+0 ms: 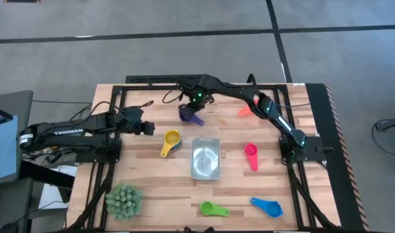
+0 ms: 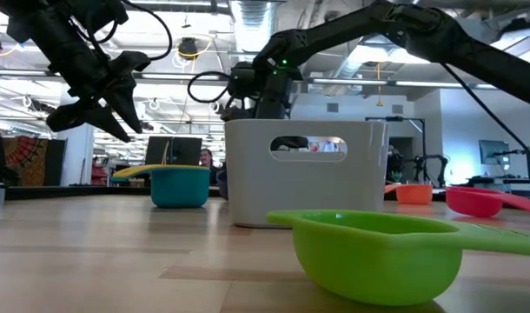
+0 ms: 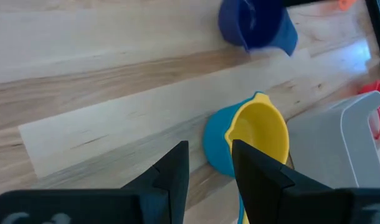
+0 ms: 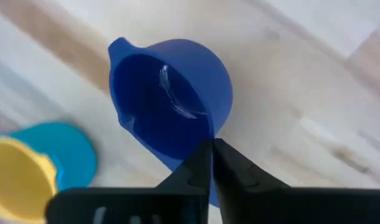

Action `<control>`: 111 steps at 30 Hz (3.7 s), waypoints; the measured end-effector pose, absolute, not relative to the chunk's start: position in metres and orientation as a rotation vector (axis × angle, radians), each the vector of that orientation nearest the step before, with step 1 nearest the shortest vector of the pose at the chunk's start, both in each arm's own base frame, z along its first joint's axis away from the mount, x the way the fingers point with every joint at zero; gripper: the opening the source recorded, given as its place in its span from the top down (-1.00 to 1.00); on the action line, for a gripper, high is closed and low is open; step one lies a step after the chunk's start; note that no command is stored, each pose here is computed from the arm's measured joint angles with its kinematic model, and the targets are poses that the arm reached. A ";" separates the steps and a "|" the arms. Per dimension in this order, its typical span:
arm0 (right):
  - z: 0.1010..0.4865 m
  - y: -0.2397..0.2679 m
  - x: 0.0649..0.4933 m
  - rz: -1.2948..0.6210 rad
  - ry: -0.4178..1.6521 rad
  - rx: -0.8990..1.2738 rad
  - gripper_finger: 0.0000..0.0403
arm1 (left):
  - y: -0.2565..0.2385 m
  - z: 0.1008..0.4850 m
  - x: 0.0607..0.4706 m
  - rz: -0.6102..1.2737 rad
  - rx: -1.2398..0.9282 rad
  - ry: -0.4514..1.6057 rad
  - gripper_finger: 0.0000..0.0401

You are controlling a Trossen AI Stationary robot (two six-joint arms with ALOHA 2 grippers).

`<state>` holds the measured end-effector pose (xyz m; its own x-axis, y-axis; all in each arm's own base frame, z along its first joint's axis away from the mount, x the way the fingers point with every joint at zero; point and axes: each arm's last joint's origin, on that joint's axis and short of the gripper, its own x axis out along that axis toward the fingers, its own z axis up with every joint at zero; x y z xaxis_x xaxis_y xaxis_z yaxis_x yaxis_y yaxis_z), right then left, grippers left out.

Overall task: Nest measuring cups in basket
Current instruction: Stack the dark blue measuring cup on top of the yellow measuring cup

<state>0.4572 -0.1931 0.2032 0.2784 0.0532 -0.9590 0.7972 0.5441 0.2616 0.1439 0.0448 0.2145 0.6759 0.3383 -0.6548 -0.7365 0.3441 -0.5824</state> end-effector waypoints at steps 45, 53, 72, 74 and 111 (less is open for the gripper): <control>0.185 -0.181 0.449 -0.172 1.412 0.601 -0.29 | 0.043 0.213 0.143 0.698 -1.015 0.509 0.45; 0.185 -0.161 0.455 -0.125 1.431 0.629 -0.29 | 0.044 0.213 0.143 0.722 -1.014 0.495 0.45; 0.232 -0.168 0.462 -0.265 1.251 0.349 -0.14 | 0.044 0.213 0.143 0.722 -1.014 0.495 0.45; 0.224 -0.178 0.462 -0.304 1.244 0.389 -0.09 | 0.044 0.213 0.143 0.725 -1.017 0.492 0.45; 0.193 -0.201 0.446 -0.462 1.406 0.570 0.97 | 0.044 0.213 0.143 0.753 -1.074 0.466 0.45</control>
<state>0.4456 -0.2013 0.1931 0.1161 0.0322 -0.9927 0.6143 0.7830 0.0972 0.1427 0.0439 0.2129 0.6674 0.3199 -0.6725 -0.7446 0.2704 -0.6103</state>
